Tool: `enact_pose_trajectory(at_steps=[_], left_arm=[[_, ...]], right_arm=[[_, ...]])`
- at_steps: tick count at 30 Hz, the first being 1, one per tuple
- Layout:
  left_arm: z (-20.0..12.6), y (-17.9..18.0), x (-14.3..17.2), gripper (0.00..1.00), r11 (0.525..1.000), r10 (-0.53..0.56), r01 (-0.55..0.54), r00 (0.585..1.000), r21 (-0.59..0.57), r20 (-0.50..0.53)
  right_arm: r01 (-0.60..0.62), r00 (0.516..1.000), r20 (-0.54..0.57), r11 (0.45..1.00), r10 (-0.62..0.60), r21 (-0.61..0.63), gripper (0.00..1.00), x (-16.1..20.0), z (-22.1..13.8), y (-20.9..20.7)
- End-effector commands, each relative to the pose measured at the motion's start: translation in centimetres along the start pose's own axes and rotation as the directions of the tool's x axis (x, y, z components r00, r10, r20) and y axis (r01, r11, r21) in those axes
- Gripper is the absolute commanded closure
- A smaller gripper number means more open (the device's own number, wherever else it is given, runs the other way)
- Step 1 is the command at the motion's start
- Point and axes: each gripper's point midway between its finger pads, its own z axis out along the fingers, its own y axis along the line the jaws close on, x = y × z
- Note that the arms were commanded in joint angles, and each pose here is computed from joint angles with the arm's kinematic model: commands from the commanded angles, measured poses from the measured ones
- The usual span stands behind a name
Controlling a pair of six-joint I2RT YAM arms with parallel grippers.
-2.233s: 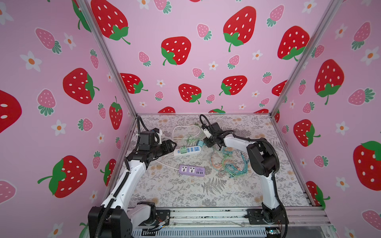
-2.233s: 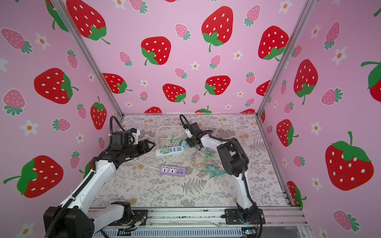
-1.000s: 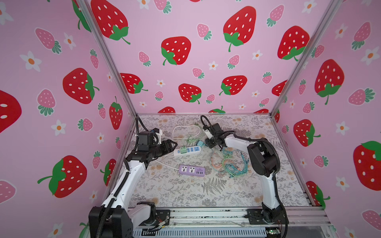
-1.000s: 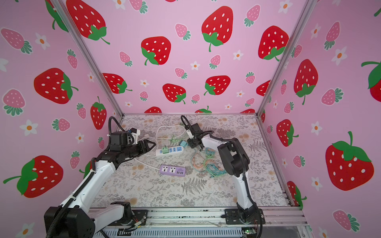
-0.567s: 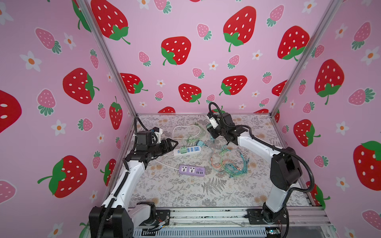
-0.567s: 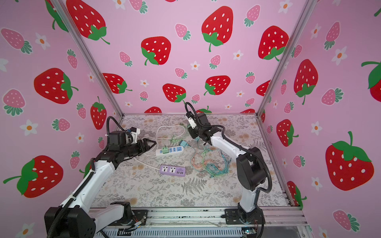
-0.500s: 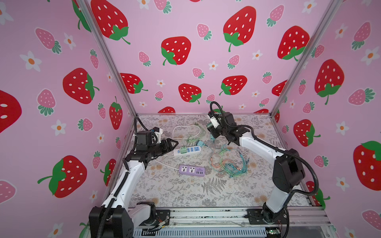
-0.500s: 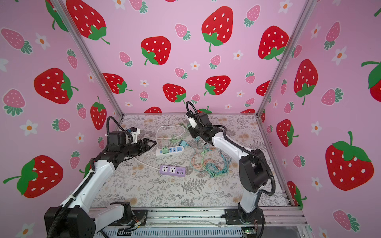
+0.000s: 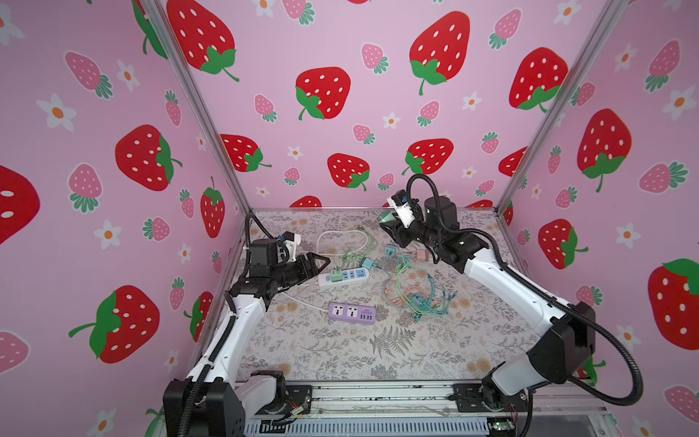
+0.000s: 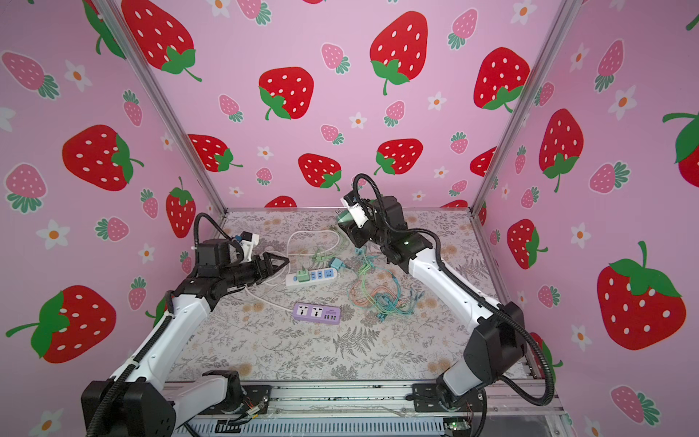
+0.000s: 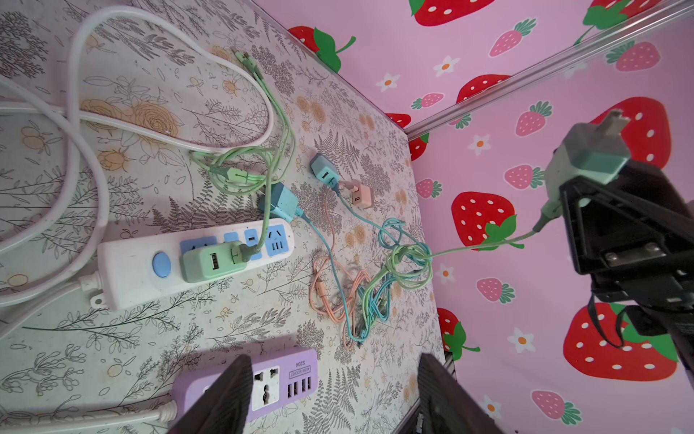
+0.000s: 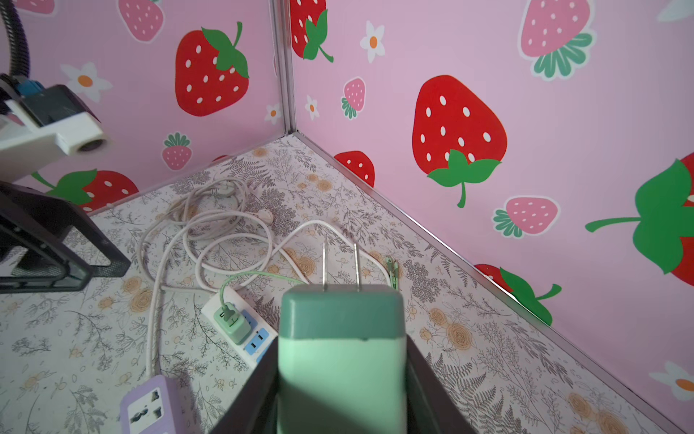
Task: Insert plugs into power strip
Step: Pick up the plug from the top-center of the table.
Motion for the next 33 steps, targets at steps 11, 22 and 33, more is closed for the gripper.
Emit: enact_pose_trajectory(at_steps=[11, 22, 33], left_arm=[[0.0, -4.1, -0.3, 0.30, 0.987, 0.092, -0.088, 0.996, 0.133, -0.021], [0.4, -4.3, 0.2, 0.31, 0.986, 0.108, -0.101, 0.993, 0.131, -0.048], [0.8, -4.2, 0.5, 0.31, 0.987, 0.107, -0.098, 0.992, 0.125, -0.071]], right_arm=[[-0.149, 0.980, 0.082, 0.945, 0.179, -0.290, 0.71, 0.1, -3.4, 1.0], [-0.276, 0.961, -0.113, 0.847, 0.253, -0.455, 0.70, 7.6, -1.5, 4.2], [-0.358, 0.931, -0.224, 0.836, 0.288, -0.415, 0.66, 11.7, 0.5, 4.0]])
